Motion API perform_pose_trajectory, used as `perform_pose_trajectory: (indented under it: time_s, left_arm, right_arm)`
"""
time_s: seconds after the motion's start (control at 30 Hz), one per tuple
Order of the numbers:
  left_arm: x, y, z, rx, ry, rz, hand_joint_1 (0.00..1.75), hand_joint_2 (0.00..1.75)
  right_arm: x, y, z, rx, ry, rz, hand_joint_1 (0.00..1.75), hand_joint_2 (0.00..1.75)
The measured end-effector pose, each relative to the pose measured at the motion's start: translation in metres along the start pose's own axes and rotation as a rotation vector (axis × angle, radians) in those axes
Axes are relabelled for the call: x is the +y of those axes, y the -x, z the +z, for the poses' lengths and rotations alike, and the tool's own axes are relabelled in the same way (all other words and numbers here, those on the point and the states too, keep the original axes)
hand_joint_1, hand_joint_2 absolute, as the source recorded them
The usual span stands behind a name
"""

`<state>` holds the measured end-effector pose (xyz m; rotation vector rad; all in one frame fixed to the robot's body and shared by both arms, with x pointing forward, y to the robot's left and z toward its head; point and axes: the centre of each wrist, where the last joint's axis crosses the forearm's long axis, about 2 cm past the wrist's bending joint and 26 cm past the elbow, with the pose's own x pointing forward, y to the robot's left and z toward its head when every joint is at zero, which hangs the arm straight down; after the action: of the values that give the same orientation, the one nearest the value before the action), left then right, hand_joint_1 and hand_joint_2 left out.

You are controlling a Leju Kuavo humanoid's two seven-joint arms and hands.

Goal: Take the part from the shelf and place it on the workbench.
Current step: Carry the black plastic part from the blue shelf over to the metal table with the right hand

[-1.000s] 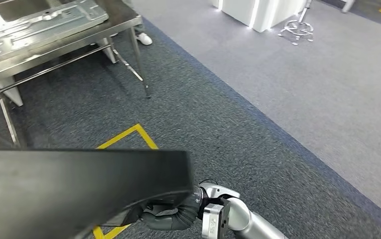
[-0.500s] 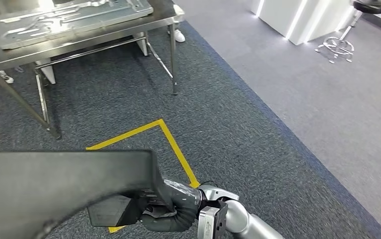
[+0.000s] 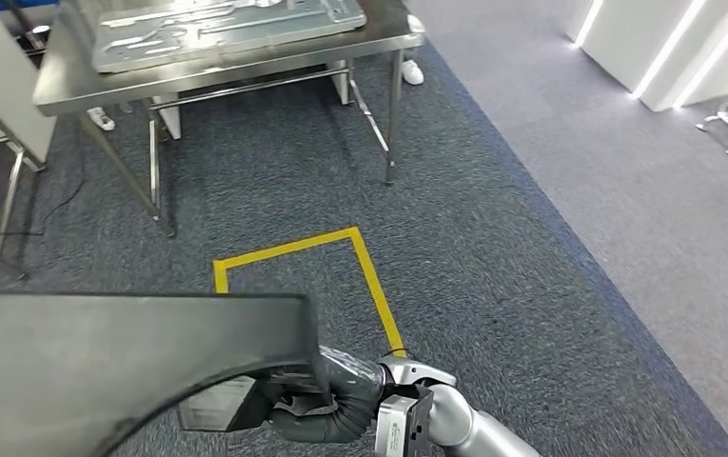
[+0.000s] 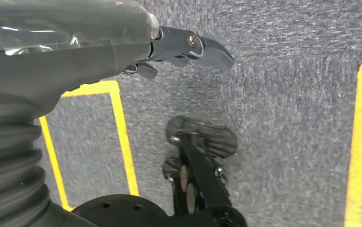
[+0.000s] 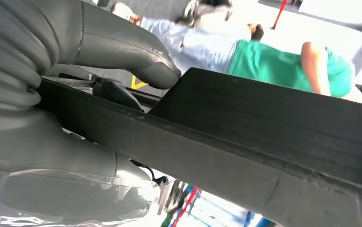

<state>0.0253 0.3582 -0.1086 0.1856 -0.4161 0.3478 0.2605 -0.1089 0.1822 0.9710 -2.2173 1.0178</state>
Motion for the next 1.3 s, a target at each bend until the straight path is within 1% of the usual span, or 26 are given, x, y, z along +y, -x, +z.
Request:
perform_pose_trajectory:
  time_s: [0.4, 0.7, 1.3]
  left_arm:
    - [-0.0001, 0.0017, 0.0005, 0.003, 0.004, 0.002, 0.00, 1.75]
    - [-0.0018, 0.0000, 0.0000, 0.000, 0.007, 0.020, 0.00, 1.75]
    - [0.0007, 0.0076, 0.0025, -0.008, 0.009, 0.029, 0.00, 1.75]
  right_arm:
    - [-0.0013, 0.0024, 0.0011, 0.001, 0.006, -0.012, 1.75, 1.75]
    - [-0.0022, 0.0057, 0.0071, 0.014, 0.017, -0.028, 1.75, 1.75]
    - [-0.0006, 0.0054, 0.0074, 0.007, 0.024, -0.034, 1.75, 1.75]
